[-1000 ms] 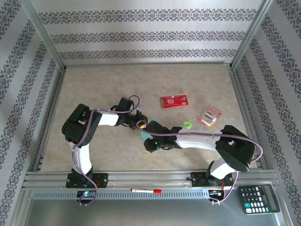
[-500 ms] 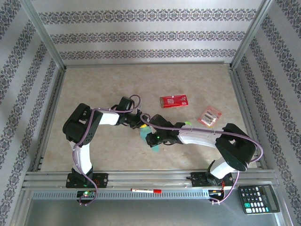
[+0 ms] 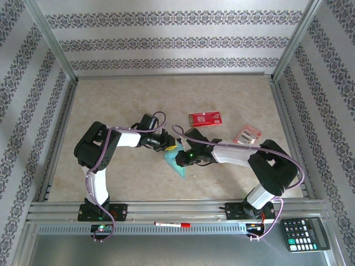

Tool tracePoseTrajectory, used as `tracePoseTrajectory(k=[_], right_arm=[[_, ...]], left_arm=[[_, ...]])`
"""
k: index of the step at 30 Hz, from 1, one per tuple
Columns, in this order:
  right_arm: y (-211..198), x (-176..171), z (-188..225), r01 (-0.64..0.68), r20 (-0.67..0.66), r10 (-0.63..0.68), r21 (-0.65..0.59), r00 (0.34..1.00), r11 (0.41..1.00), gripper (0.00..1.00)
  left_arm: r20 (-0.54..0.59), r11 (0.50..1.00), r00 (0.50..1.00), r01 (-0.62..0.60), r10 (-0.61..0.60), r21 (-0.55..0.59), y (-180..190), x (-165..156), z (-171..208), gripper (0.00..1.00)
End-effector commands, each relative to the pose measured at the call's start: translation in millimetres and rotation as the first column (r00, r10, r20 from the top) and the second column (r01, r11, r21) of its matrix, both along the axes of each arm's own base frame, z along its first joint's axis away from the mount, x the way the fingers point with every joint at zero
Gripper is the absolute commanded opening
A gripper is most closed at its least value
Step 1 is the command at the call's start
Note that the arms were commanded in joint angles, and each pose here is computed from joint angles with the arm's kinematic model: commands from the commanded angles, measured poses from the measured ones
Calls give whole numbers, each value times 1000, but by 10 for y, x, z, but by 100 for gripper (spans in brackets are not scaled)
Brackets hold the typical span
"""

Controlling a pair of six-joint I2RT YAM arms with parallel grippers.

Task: Fold a paper plane with a square sheet of paper (pick it up from the middle)
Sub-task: Third fold the triangle at the center of the table.

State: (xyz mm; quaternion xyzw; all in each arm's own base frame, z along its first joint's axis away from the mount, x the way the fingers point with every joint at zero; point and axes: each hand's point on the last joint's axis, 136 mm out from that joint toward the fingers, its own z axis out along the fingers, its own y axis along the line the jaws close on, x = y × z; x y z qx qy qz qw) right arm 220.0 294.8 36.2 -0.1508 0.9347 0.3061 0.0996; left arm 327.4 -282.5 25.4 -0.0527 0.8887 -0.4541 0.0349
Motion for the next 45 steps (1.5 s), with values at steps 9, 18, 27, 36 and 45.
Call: tracePoseTrajectory(k=[9, 18, 27, 36, 45], right_arm=[[-107, 25, -93, -20, -25, 20, 14, 999, 1000, 10], [-123, 20, -145, -22, -40, 23, 17, 999, 1000, 10], [-79, 59, -25, 7, -61, -1, 105, 998, 994, 17], [-116, 96, 19, 35, -76, -24, 143, 997, 989, 20], [-154, 109, 48, 51, -86, -37, 170, 996, 984, 20]], left_arm=[[-80, 995, 997, -3, 11, 101, 109, -110, -276, 21], [-80, 994, 997, 2, 7, 106, 105, -103, -272, 21], [-80, 994, 997, 3, 6, 109, 117, -114, -280, 21], [-77, 994, 997, 5, 3, 109, 114, -115, -273, 21], [-78, 994, 997, 6, 2, 110, 119, -118, -275, 21]])
